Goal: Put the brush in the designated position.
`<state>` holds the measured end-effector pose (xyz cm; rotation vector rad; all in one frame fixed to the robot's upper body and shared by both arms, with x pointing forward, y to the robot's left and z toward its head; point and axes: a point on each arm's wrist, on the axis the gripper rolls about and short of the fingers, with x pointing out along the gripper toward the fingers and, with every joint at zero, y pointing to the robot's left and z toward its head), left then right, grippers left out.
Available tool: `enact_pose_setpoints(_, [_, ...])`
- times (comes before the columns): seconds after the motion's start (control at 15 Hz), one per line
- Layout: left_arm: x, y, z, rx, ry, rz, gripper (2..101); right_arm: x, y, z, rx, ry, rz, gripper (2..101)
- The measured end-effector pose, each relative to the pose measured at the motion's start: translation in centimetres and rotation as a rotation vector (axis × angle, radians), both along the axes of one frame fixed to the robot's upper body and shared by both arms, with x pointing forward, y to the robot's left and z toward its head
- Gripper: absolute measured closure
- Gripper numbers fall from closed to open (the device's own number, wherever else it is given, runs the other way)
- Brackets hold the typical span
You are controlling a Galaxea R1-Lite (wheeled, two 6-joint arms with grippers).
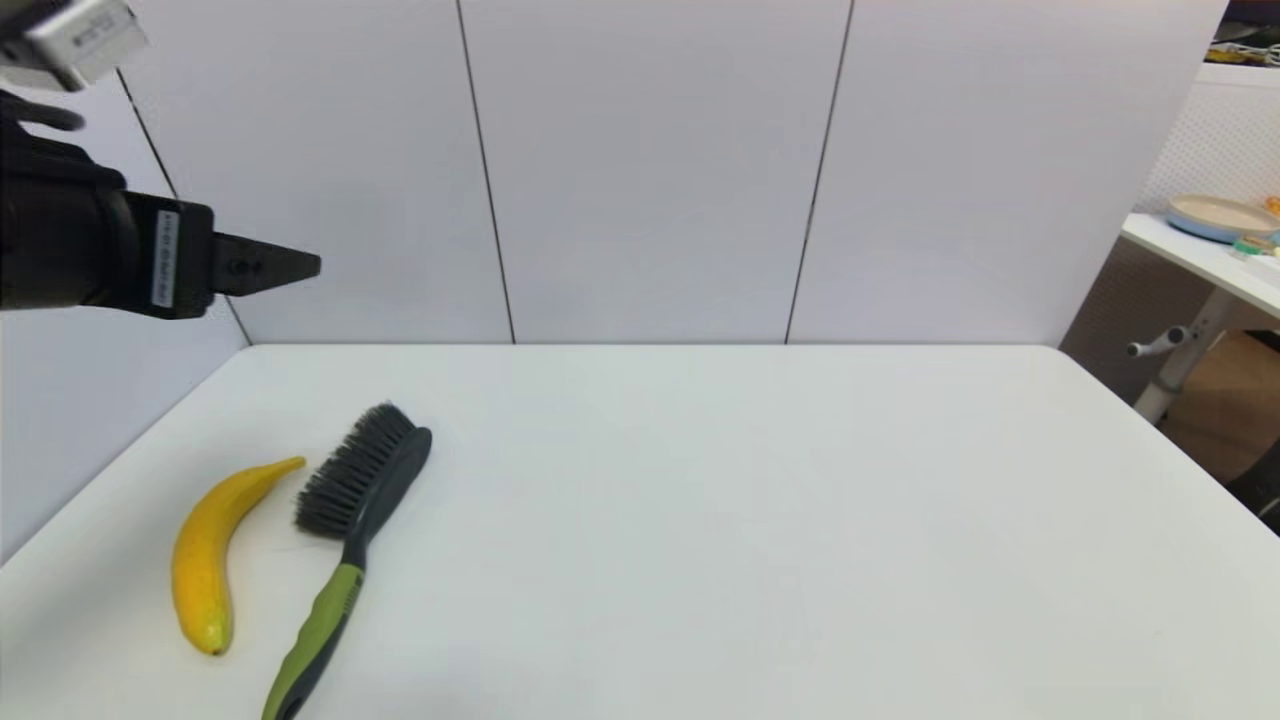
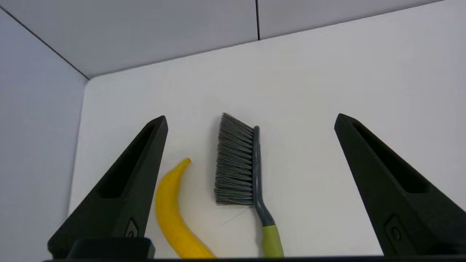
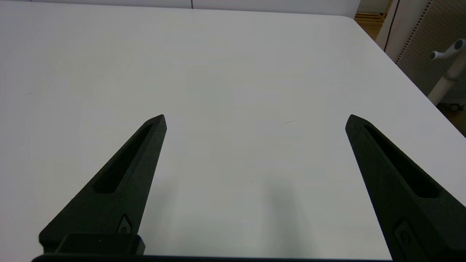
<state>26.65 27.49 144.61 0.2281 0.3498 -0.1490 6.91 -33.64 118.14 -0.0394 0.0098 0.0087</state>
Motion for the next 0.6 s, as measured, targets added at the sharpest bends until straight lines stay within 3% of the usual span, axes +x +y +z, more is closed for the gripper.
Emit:
enact_pose_setpoints(0.27, [-5.3, 2.3, -0.9, 0.026, -0.044, -0.043, 8.2, 0.0, 0.0, 0.0, 0.000, -0.001, 0.000, 4.9])
enact_pose_setpoints(0.6, [-13.4, 5.1, -8.1, -0.049, -0.020, -0.101, 6.8, 0.0, 0.0, 0.0, 0.000, 0.000, 0.000, 5.0])
